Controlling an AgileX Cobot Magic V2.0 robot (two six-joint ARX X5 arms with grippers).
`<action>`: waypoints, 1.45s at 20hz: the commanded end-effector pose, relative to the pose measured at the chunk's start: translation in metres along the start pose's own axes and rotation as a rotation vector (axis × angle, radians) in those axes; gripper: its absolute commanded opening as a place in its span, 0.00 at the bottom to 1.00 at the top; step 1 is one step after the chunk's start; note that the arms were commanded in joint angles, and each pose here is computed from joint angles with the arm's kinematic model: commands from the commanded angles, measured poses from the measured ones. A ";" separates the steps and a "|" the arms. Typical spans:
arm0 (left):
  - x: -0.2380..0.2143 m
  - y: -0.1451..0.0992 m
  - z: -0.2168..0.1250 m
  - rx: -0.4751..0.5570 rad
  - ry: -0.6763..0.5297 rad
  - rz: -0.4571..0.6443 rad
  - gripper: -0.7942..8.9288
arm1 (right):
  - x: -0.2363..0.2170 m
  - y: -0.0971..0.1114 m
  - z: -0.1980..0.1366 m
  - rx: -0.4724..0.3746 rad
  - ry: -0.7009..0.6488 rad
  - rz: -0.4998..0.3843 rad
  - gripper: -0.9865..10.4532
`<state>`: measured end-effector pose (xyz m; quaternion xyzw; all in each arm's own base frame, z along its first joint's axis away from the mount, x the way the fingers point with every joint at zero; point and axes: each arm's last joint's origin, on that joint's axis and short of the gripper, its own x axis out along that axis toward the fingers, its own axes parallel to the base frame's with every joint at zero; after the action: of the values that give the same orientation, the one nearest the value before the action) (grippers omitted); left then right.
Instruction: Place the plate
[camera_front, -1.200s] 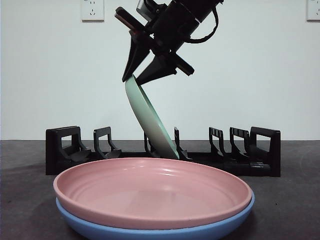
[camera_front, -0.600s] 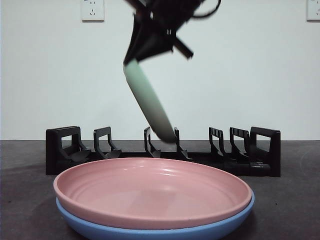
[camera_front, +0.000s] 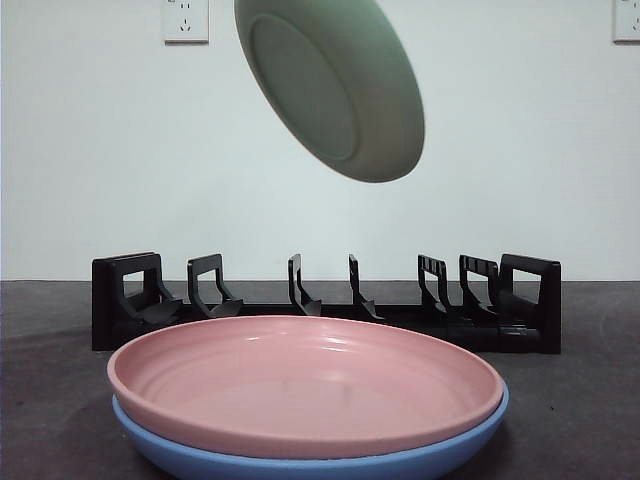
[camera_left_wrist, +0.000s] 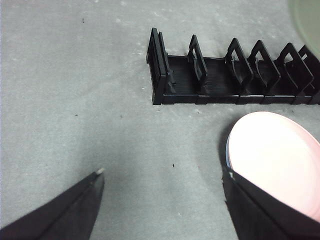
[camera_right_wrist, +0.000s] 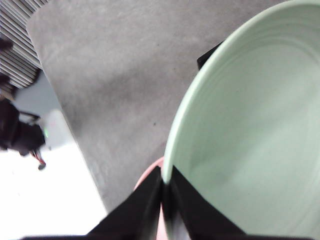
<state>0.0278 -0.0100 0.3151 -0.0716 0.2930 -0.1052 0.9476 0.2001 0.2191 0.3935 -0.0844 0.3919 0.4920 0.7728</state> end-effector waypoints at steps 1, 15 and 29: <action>-0.002 0.000 0.002 -0.006 -0.014 -0.004 0.46 | 0.007 0.014 -0.029 -0.069 0.016 -0.006 0.10; -0.002 0.000 0.003 -0.004 -0.016 -0.003 0.46 | 0.118 0.093 -0.134 -0.394 0.284 -0.252 0.10; -0.002 0.000 0.003 0.005 -0.023 0.017 0.46 | 0.165 0.091 -0.148 -0.302 0.385 -0.230 0.23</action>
<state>0.0280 -0.0094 0.3152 -0.0682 0.2891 -0.0944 0.9502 0.0850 0.2982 0.2058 -0.3401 0.4382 0.4303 0.7121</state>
